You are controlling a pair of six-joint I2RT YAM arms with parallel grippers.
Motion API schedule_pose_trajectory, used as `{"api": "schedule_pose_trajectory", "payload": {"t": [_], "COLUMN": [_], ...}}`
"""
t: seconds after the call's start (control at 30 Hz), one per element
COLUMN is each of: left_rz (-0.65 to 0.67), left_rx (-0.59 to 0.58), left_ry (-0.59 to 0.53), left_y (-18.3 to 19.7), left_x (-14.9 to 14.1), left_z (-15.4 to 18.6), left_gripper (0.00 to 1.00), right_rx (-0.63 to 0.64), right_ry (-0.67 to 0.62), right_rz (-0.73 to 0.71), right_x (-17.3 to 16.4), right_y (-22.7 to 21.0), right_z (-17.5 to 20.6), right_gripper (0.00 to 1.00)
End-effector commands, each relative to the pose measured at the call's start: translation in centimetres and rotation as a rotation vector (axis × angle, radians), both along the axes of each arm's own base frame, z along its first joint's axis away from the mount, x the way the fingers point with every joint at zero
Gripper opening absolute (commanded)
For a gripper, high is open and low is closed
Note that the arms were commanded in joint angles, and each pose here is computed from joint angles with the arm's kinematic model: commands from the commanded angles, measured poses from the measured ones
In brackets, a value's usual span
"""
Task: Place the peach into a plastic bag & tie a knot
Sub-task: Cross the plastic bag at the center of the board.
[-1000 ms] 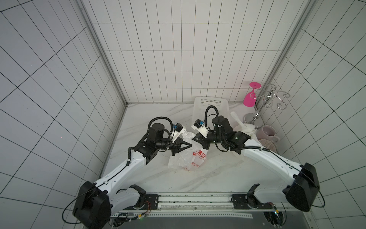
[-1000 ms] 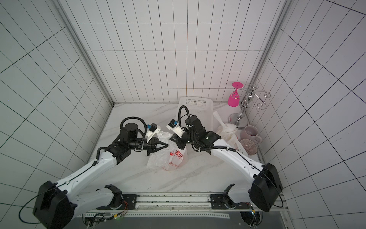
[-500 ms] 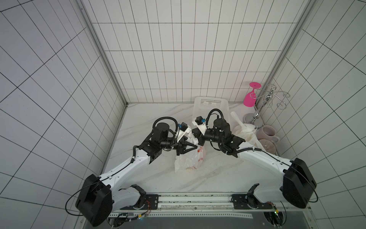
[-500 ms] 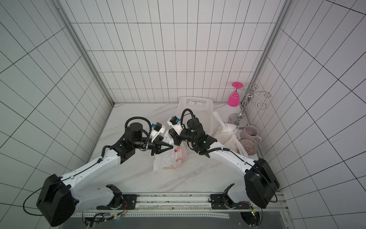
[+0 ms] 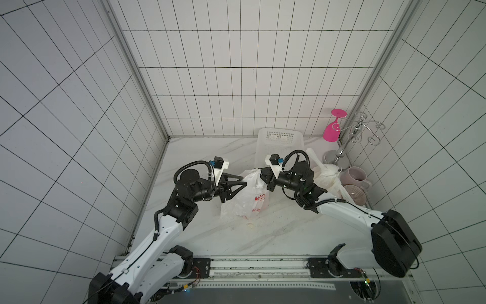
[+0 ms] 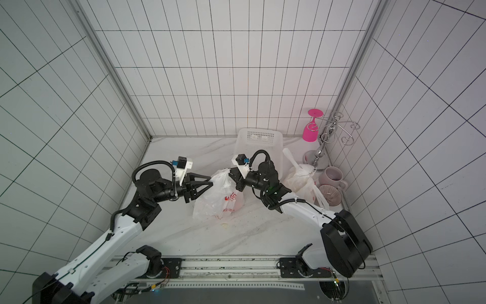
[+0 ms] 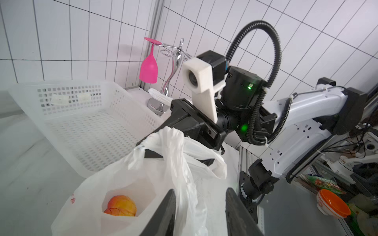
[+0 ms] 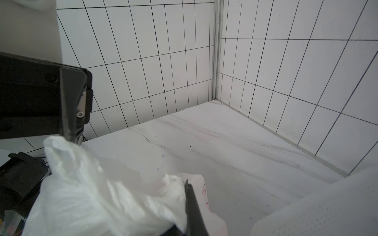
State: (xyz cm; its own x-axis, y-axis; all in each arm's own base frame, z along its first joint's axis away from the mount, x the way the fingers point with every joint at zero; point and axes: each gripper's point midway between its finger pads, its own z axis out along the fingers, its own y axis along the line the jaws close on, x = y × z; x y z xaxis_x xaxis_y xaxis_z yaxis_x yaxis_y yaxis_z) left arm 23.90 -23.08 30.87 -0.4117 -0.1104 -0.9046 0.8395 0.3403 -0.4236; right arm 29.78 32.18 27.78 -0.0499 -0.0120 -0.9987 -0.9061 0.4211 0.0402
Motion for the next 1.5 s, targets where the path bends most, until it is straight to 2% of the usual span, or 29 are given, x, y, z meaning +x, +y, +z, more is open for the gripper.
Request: {"api": "schedule_pose_trajectory", "payload": {"t": [0.0, 0.13, 0.27, 0.4, 0.53, 0.6, 0.7, 1.0, 1.07, 1.3, 1.4, 1.47], "left_rz": [0.083, 0.003, -0.024, -0.054, -0.069, -0.073, -0.058, 0.061, 0.114, 0.255, 0.278, 0.249], "left_rx": [-0.031, -0.047, -0.047, -0.047, -0.059, -0.049, -0.031, 0.057, 0.066, 0.062, 0.07, 0.045], "left_ry": [0.083, 0.17, 0.13, 0.108, 0.074, 0.075, 0.092, 0.086, 0.084, 0.041, 0.019, 0.017], "left_y": [0.3, -1.5, -3.3, -4.5, -4.8, -5.0, -4.4, -1.3, -0.5, 3.1, 3.5, 3.1], "left_x": [3.1, 3.1, 2.0, 2.1, 2.3, 2.5, 2.7, 1.8, 2.2, 3.5, 3.5, 3.1], "left_z": [-1.4, -3.7, -4.3, -4.6, -4.4, -4.7, -5.1, -5.8, -5.7, -3.9, -3.8, -3.7], "left_gripper": [0.34, 0.34, 0.39, 0.48, 0.52, 0.52, 0.53, 0.53, 0.51, 0.35, 0.23, 0.23], "right_rx": [0.04, 0.043, 0.067, 0.112, 0.131, 0.145, 0.158, 0.184, 0.183, 0.176, 0.18, 0.182], "right_ry": [-0.054, -0.065, -0.062, -0.051, -0.037, -0.031, -0.027, -0.007, -0.003, 0.017, 0.022, 0.022], "right_rz": [0.017, 0.023, 0.06, 0.121, 0.172, 0.18, 0.196, 0.227, 0.229, 0.231, 0.233, 0.234], "right_x": [-0.3, 0.3, 0.5, -0.1, -0.7, -0.7, -0.9, -1.5, -1.4, -1.1, -0.9, -0.8], "right_y": [-0.3, 0.3, 1.3, 2.5, 3.3, 3.3, 3.1, 2.4, 2.5, 2.7, 2.8, 2.9], "right_z": [0.6, 0.8, 0.9, 1.3, 1.4, 1.5, 1.9, 2.9, 2.8, 2.4, 2.4, 2.5], "right_gripper": [0.0, 0.0, 0.01, 0.09, 0.14, 0.12, 0.0, 0.0, 0.0, 0.0, 0.0, 0.0]}}
